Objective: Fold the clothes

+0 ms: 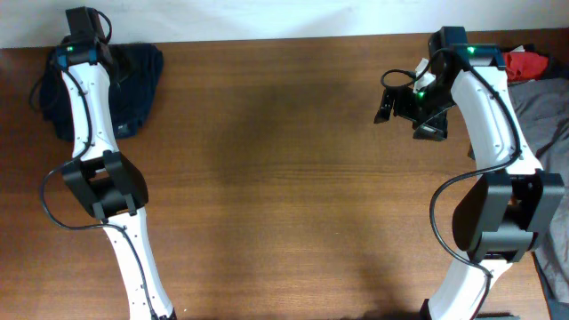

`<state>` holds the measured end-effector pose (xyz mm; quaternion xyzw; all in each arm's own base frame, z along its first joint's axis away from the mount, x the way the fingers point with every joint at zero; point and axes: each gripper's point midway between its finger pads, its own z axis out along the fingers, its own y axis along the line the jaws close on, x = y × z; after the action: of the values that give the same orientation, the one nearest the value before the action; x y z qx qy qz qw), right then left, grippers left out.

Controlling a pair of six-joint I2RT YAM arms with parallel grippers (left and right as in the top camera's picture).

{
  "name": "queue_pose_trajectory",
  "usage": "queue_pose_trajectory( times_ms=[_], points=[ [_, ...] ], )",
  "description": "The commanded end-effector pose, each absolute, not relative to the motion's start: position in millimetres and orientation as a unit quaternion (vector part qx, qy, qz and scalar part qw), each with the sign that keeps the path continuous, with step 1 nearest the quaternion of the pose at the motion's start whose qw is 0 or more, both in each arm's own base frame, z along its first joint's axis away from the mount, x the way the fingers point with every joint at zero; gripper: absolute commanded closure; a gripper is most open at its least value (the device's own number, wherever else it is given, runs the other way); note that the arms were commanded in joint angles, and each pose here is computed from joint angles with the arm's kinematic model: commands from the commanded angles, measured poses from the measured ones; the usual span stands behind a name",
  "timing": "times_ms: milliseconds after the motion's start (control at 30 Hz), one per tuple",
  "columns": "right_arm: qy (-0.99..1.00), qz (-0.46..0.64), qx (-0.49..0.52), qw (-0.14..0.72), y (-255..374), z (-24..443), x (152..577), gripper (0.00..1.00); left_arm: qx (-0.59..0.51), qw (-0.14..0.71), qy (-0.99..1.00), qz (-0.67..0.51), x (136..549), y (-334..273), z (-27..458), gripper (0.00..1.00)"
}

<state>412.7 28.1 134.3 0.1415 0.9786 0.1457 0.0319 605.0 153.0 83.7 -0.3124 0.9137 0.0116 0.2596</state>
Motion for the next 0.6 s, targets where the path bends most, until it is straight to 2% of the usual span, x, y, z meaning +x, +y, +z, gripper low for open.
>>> queue_pose_trajectory(
  times_ms=[0,67,100,200,467,567],
  points=[
    [0.98,0.142,0.133,0.038,29,140,412,0.01,-0.335,0.268,0.901,0.067,597,184,89,0.63],
    [0.98,0.142,0.133,0.038,29,140,412,0.01,-0.347,0.277,0.893,0.074,597,201,88,0.83],
    [0.98,0.142,0.133,0.038,29,140,412,0.01,-0.352,0.284,0.889,0.073,600,209,87,0.98],
    [0.98,0.142,0.133,0.038,29,140,412,0.01,-0.364,0.288,0.884,0.056,604,228,63,0.99],
    [0.98,0.142,0.133,0.038,29,140,412,0.01,-0.373,0.236,0.896,0.046,597,238,-32,0.99],
    [0.98,0.142,0.133,0.038,29,140,412,0.01,-0.373,0.257,0.891,0.044,608,241,-46,0.99]
  ],
)
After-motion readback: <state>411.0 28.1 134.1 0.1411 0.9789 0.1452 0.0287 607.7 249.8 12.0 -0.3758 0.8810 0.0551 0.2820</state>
